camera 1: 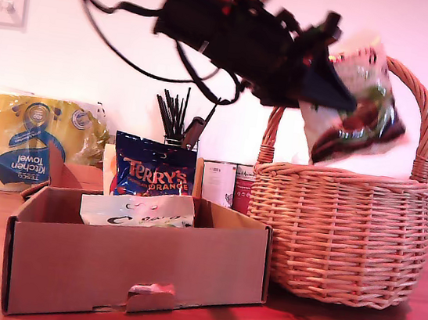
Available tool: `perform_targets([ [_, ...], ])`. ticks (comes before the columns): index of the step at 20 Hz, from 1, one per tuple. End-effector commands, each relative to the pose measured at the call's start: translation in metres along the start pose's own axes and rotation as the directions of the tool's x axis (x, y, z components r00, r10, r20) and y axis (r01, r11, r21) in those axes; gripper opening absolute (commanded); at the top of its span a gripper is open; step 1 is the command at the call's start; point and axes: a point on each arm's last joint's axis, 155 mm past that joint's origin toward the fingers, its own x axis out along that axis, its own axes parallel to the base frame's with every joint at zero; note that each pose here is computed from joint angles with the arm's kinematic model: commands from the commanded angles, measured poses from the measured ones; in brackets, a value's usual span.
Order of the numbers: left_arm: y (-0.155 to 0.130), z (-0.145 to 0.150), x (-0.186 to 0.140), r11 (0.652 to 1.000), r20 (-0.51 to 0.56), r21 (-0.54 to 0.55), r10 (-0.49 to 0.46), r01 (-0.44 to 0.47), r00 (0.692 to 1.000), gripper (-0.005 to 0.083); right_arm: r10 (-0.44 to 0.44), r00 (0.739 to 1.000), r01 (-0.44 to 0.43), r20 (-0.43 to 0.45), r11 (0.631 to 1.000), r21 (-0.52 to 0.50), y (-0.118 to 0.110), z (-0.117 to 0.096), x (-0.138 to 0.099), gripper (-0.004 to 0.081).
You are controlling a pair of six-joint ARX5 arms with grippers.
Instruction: Move the bags of Easter eggs from the cardboard box on the left into the woven basket on the right side.
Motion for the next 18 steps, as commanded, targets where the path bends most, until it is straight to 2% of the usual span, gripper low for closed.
perform_targets([
  [1,0.003,-0.014,0.008,1.0,-0.045,-0.028,-0.004,0.003,0.999,0.0012,-0.001,1.0,0.001,0.013,1.0,-0.008,0.001,0.002,-0.003,-0.0013],
  [2,0.003,-0.013,0.009,1.0,-0.051,-0.03,-0.002,0.001,0.999,0.0099,-0.002,1.0,0.002,0.016,1.0,-0.009,0.001,0.003,-0.003,-0.0013],
  [4,0.005,-0.013,0.01,0.999,-0.056,-0.023,0.033,-0.034,0.998,0.0354,-0.003,1.0,0.003,0.022,1.0,-0.012,0.001,0.003,-0.005,-0.0013],
  [5,0.006,-0.014,0.01,0.999,-0.059,-0.023,0.037,-0.039,0.998,0.0434,-0.002,1.0,0.003,0.022,1.0,-0.015,0.001,0.004,-0.005,-0.0013],
  [8,0.004,-0.013,0.011,0.999,-0.058,-0.024,0.031,-0.033,0.998,0.0452,-0.002,1.0,0.003,0.023,1.0,-0.016,0.001,0.004,-0.005,-0.0013],
  [13,-0.002,0.0,0.0,0.998,-0.105,-0.058,0.024,-0.03,0.994,0.0433,-0.002,1.0,0.002,0.023,1.0,-0.016,0.001,0.004,-0.005,-0.0013],
  [14,-0.004,0.009,-0.007,0.998,-0.11,-0.06,0.025,-0.032,0.994,0.039,-0.002,1.0,0.002,0.023,1.0,-0.017,0.001,0.004,-0.005,-0.0013],
  [15,-0.006,0.017,-0.013,0.998,-0.114,-0.061,0.026,-0.033,0.993,0.0321,-0.002,1.0,0.002,0.023,1.0,-0.017,0.001,0.004,-0.005,-0.0013],
  [18,-0.015,0.028,-0.038,0.997,-0.153,-0.068,0.023,-0.034,0.988,-0.0017,-0.002,1.0,0.002,0.023,1.0,-0.019,0.001,0.004,-0.005,-0.0013],
])
